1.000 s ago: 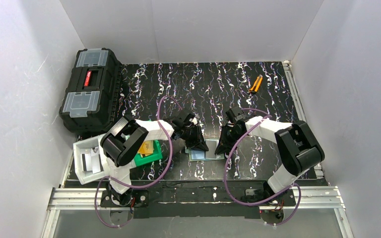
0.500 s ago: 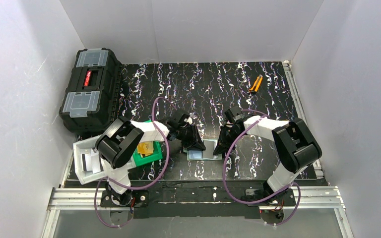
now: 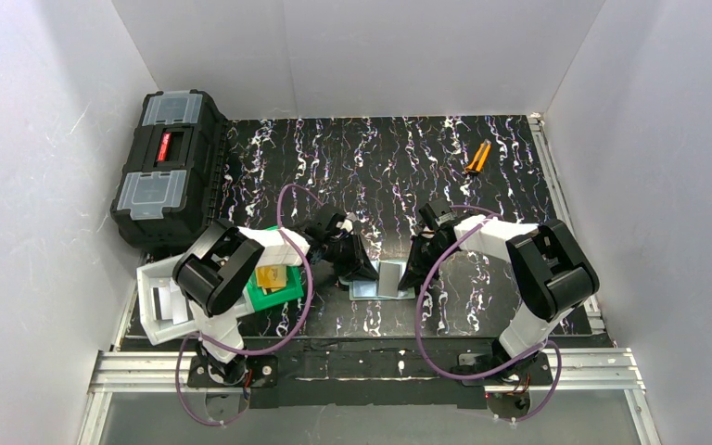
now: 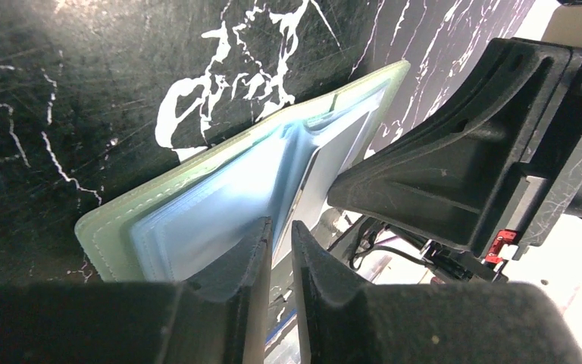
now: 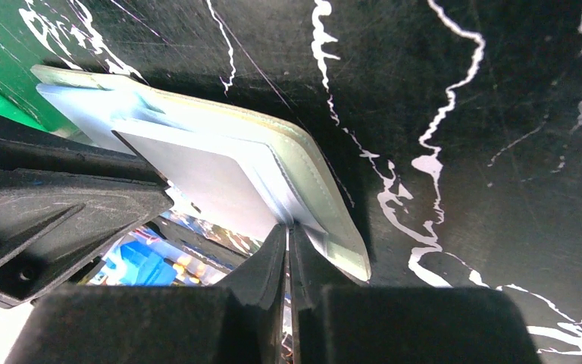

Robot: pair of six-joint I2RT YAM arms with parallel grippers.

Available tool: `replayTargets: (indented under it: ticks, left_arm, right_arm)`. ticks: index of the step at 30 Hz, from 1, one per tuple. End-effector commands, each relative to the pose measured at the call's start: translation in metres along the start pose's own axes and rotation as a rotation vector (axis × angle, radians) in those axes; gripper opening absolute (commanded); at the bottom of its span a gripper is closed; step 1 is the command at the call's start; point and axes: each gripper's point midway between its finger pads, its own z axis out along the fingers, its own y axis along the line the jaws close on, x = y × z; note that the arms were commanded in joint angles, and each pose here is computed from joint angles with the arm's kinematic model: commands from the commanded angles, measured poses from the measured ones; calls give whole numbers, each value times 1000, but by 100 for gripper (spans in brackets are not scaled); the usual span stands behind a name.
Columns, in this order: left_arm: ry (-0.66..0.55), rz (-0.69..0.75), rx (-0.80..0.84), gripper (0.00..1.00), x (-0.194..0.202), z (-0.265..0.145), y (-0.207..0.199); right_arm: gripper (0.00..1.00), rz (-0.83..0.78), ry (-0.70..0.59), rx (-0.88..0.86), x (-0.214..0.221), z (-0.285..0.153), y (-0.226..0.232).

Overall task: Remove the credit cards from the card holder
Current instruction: Remove the credit card from the card holder.

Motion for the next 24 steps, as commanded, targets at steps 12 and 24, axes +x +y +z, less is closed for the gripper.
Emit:
replayTargets:
  ticks: [12, 24]
  left_arm:
    - [45, 22, 45, 13, 5, 1, -5]
    - [55, 15, 42, 0, 6, 3, -3]
  right_arm:
    - [9, 0, -35, 148, -6, 20, -35]
    - [9, 0, -34, 152, -7, 20, -35]
